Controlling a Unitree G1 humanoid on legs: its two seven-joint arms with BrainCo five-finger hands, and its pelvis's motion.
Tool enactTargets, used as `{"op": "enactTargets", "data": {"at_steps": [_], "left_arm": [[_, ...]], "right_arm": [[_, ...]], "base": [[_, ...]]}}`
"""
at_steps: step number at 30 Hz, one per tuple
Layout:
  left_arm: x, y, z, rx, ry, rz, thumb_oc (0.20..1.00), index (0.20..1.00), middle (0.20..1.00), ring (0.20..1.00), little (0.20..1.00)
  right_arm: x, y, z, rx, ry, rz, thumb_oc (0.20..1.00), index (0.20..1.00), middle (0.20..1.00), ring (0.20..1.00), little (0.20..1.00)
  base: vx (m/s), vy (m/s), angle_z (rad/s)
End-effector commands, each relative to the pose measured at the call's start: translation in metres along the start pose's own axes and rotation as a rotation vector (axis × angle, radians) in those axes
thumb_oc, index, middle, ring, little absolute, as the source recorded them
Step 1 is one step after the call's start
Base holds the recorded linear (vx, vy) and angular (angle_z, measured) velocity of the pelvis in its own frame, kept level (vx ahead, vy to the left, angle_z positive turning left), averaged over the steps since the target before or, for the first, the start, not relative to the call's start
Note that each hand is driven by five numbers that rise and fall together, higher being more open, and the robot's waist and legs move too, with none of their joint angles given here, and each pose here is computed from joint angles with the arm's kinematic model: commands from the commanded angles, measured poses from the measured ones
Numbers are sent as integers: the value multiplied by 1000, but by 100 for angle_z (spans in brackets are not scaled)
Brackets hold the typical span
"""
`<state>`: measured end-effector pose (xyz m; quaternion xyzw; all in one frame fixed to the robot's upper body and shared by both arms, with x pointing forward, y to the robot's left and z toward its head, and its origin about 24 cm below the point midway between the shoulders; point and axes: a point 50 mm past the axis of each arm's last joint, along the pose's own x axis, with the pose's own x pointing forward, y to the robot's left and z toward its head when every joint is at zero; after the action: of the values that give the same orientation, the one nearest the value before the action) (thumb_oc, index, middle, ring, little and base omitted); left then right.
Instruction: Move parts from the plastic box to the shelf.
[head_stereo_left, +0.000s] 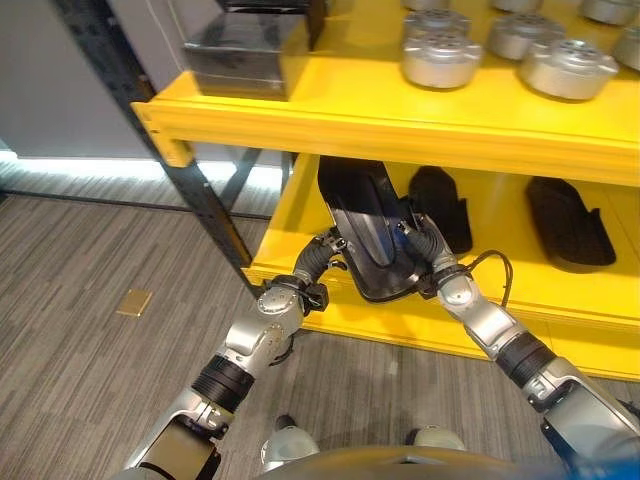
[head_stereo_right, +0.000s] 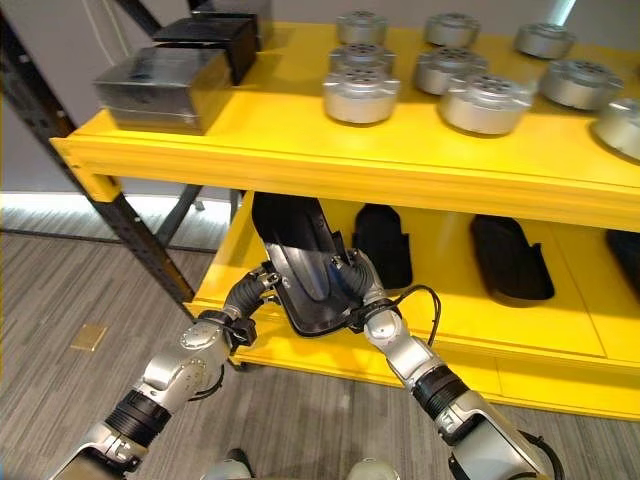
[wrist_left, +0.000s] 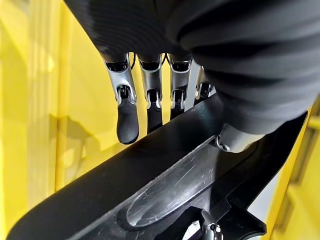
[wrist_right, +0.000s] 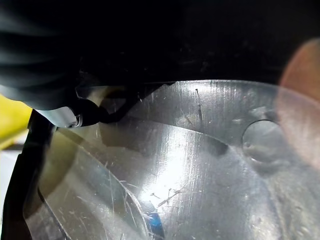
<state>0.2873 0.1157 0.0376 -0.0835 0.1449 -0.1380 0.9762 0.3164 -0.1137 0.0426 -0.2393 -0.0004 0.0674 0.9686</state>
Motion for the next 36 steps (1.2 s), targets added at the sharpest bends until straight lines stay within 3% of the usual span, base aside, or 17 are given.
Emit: {"op": "enactTargets", "data": {"at_steps": [1,12,19,23,36], "left_arm": [[1,-56,21,-55,-115,-272,200,200,200,200,200],[-1,-54,31,-40,-119,-277,200,200,200,200,200],[3,-56,48,13,-160,-257,200,200,200,200,200],[5,-63,55,11,-180,-255,200,200,200,200,200],[27,-67,154,-43,-482,-148,200,200,200,200,200]], "right_arm": [[19,14,72,133,-252,20,200,200,200,200,200],[19,24,57,316,-75,-40,200,200,200,200,200],[30,33,83,418,-25,-91,200,200,200,200,200],[30,22,72,452,-7,-138,200,200,200,200,200],[75,-39,169,384,-264,-197,200,200,200,200,200]], "base": [[199,285,17],[119,204,8],[96,81,-56],[67,-66,3],[-112,38,-13]]}}
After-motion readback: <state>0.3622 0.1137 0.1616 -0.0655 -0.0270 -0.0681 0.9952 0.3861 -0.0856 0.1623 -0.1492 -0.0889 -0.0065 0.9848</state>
